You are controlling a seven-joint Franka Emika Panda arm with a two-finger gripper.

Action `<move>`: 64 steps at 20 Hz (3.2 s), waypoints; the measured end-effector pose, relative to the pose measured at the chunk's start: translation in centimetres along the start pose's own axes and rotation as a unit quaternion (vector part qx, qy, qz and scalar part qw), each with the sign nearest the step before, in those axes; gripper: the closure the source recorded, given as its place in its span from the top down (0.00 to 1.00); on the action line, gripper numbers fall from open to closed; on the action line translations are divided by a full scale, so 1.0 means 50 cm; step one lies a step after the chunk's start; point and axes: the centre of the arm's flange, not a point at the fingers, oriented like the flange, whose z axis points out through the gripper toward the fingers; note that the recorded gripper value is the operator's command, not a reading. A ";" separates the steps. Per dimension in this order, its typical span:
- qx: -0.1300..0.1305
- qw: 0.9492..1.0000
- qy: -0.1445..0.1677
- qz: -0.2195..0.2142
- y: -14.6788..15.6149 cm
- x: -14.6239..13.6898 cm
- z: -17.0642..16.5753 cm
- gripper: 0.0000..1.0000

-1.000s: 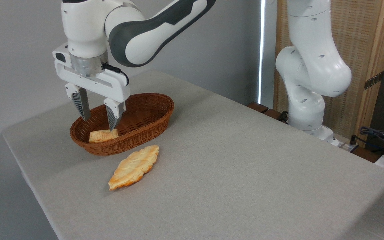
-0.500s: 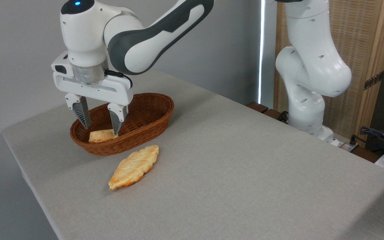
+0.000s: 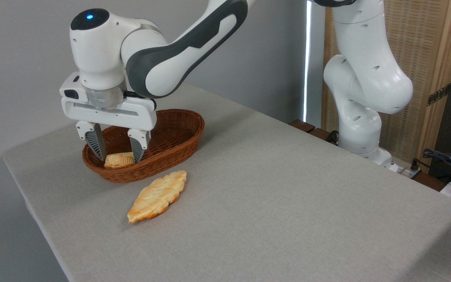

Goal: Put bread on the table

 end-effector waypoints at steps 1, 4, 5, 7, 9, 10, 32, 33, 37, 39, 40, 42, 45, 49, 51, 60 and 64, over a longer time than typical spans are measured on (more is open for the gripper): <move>0.000 1.000 -0.001 0.000 0.000 0.000 0.003 1.00; 0.001 1.000 -0.002 0.001 0.001 0.001 0.010 0.80; 0.003 1.000 -0.002 0.003 0.002 0.001 0.011 0.68; 0.017 1.000 0.000 0.015 0.006 -0.001 0.013 0.50; 0.025 0.999 0.001 0.025 0.014 -0.005 0.015 0.45; 0.027 0.999 0.001 0.028 0.019 -0.007 0.016 0.45; 0.020 0.998 -0.002 0.064 0.087 -0.029 0.026 0.48; 0.019 0.998 -0.001 0.065 0.092 -0.030 0.021 0.48; 0.015 0.998 0.013 0.068 0.100 -0.029 -0.009 0.47; 0.015 0.997 0.023 0.070 0.104 -0.033 -0.039 0.47; 0.015 0.997 0.028 0.071 0.104 -0.037 -0.057 0.47; 0.022 0.996 0.027 0.085 0.098 -0.048 -0.093 0.48; 0.037 0.992 0.009 0.123 0.056 -0.061 -0.148 0.48; 0.048 0.983 -0.002 0.179 -0.010 -0.062 -0.194 0.51; 0.052 0.977 -0.017 0.208 -0.050 -0.065 -0.206 0.51; 0.071 0.935 -0.121 0.325 -0.167 -0.135 -0.109 1.00; 0.084 0.921 -0.151 0.349 -0.192 -0.152 -0.069 1.00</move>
